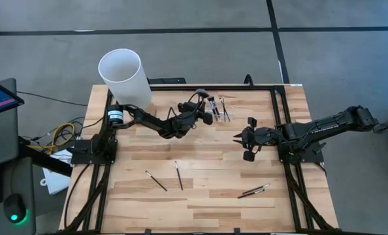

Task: Put items in baskets/containers
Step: Put the black highlighter brush into the transparent organizer, then put the black eyeshadow brush into the transparent organizer

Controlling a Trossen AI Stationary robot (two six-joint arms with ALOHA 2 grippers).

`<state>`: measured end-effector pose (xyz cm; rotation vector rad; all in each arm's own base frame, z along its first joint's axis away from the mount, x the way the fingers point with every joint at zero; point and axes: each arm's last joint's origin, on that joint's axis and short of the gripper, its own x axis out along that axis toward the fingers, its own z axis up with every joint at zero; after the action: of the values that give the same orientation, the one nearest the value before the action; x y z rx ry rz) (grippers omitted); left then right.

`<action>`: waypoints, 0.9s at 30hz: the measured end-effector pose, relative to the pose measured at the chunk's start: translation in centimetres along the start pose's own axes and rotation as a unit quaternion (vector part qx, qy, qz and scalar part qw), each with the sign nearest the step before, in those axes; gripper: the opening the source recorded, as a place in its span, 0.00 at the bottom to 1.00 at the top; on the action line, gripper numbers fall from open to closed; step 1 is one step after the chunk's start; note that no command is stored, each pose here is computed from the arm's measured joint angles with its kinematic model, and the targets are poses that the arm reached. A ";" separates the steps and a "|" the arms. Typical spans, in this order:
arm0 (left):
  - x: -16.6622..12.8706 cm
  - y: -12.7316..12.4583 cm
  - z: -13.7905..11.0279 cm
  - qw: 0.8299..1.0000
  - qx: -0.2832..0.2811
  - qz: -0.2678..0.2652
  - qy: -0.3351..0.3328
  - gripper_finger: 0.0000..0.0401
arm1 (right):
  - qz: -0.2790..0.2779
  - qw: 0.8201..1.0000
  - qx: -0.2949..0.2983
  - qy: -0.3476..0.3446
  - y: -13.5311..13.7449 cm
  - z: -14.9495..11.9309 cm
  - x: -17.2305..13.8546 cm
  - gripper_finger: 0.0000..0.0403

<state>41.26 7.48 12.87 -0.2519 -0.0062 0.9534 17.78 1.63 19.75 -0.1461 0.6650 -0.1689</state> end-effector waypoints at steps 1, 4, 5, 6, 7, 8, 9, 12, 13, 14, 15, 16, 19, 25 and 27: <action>0.0 0.0 -0.1 1.000 -0.001 0.000 0.003 0.17 | 0.000 1.000 0.000 0.000 0.0 0.0 0.0 0.16; 0.0 0.0 -0.1 1.000 -0.005 -0.001 0.005 0.19 | 0.000 1.000 0.000 0.000 0.0 0.0 0.0 0.16; -0.1 0.0 -0.1 1.000 -0.005 -0.002 0.005 0.19 | 0.000 1.000 0.001 0.000 0.0 0.0 0.0 0.16; -0.1 -0.1 -0.1 1.000 -0.004 -0.003 0.005 0.19 | 0.000 1.000 0.001 0.000 0.0 0.0 0.0 0.16; -0.1 -0.1 -0.2 1.000 -0.004 -0.003 0.005 0.19 | 0.000 1.000 0.001 0.000 0.0 0.0 0.0 0.16; -0.1 -0.1 -0.2 1.000 -0.005 -0.003 0.005 0.19 | 0.000 1.000 0.001 0.000 0.0 0.0 0.0 0.16; -0.2 -0.1 -0.2 1.000 -0.007 -0.004 0.005 0.19 | 0.000 1.000 0.001 0.000 0.0 0.0 0.0 0.16; -0.2 -0.1 -0.2 1.000 -0.021 -0.004 0.006 0.19 | 0.000 1.000 0.001 0.003 0.0 -0.1 0.0 0.16; -0.2 -0.1 -0.2 1.000 -0.024 -0.004 0.006 0.19 | 0.000 1.000 0.000 0.004 0.0 -0.1 0.0 0.16; -0.2 -0.2 -0.2 1.000 -0.026 -0.004 0.006 0.19 | 0.000 1.000 0.000 0.004 0.0 -0.1 0.0 0.16; -0.2 -0.2 -0.2 1.000 -0.028 -0.004 0.007 0.20 | 0.000 1.000 0.000 0.005 0.0 -0.1 0.0 0.16; -0.2 -0.2 -0.2 1.000 -0.027 -0.005 0.007 0.20 | 0.000 1.000 0.000 0.006 0.0 -0.1 0.0 0.16; -0.2 -0.2 -0.3 0.999 -0.028 -0.013 0.014 0.26 | 0.000 1.000 -0.002 0.010 0.0 -0.2 0.0 0.16; -0.4 -0.3 -0.5 0.999 -0.035 -0.013 0.020 0.41 | 0.000 1.000 0.001 0.014 0.0 -0.3 0.0 0.16; -0.7 -0.6 -0.2 0.999 -0.033 -0.018 0.021 0.45 | 0.000 1.000 0.001 0.014 0.0 -0.3 0.0 0.16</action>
<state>41.35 6.59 12.87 -0.3317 -0.0045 0.9137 17.60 1.60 19.54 -0.1424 0.6923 -0.1721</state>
